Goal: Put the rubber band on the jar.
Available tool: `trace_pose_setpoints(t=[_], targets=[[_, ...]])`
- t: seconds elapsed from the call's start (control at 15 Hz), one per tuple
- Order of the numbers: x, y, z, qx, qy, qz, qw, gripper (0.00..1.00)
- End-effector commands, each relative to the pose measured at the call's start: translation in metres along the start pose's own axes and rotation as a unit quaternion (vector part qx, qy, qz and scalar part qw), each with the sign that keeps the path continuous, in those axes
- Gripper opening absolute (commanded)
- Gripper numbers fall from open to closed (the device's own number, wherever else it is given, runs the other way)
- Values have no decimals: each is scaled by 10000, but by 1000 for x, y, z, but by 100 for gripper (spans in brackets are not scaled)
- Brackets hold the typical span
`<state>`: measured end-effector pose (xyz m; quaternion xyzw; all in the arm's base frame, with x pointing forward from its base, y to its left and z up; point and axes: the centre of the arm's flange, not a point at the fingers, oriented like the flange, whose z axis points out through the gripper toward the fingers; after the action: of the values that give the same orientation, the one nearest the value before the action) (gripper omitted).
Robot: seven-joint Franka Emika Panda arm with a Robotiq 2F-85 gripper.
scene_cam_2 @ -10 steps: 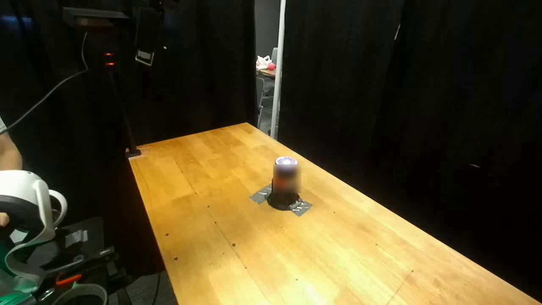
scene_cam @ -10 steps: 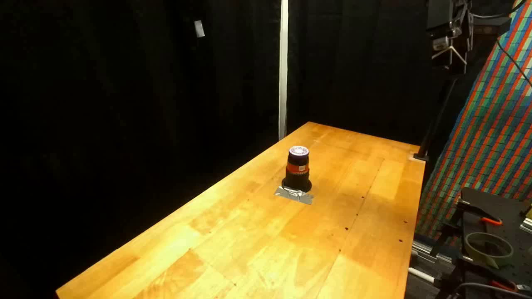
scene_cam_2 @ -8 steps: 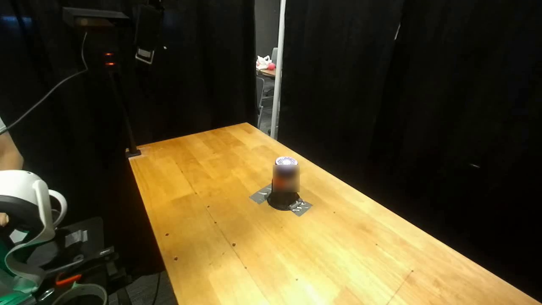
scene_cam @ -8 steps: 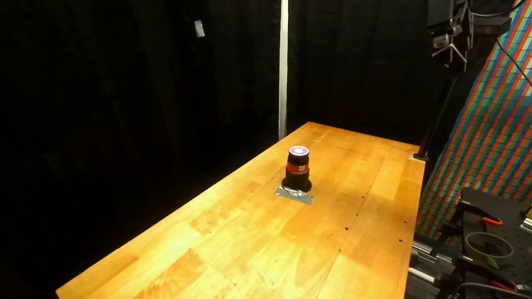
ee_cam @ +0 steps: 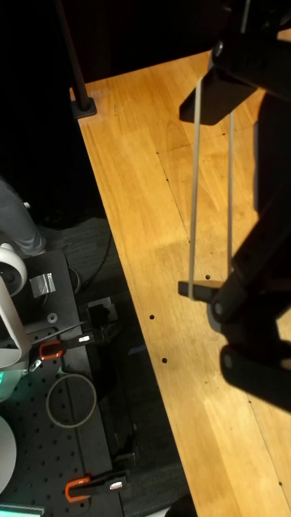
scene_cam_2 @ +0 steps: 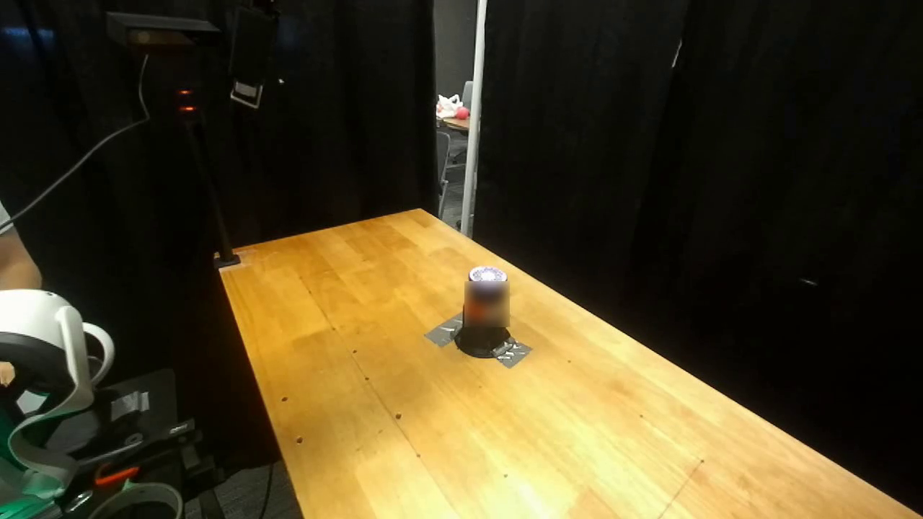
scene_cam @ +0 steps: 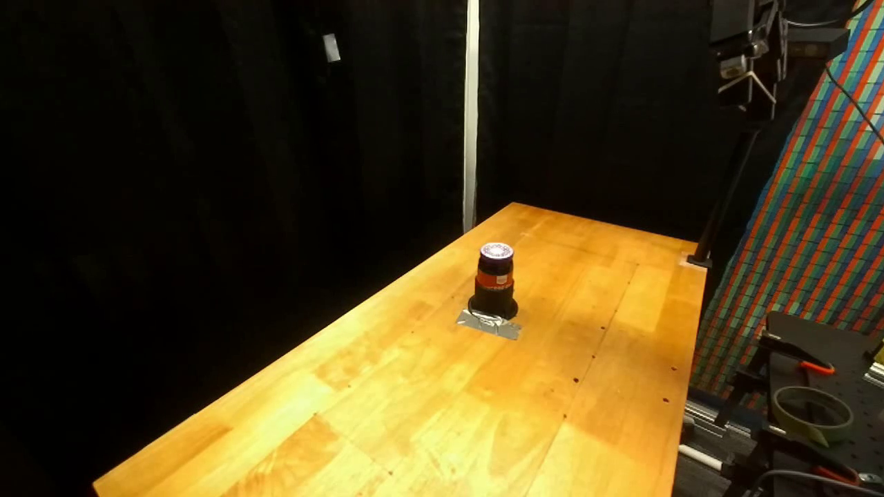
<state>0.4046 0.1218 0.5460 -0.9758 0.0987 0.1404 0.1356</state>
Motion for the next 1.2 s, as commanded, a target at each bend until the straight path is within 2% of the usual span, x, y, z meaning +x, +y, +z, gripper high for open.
trace_pose_setpoints(t=[0.0, 0.2, 0.33, 0.6, 0.8, 1.13], targets=[[26, -19, 3, -158, 886, 30, 9959, 100], [92, -50, -5, -56, 1871, -173, 9822, 100], [132, -62, -4, -118, 2349, -233, 9717, 100], [220, -67, 17, -286, 2908, -141, 9563, 100], [279, -64, 38, -572, 2996, 22, 9524, 100], [345, -37, 80, -912, 2673, 325, 9587, 100]])
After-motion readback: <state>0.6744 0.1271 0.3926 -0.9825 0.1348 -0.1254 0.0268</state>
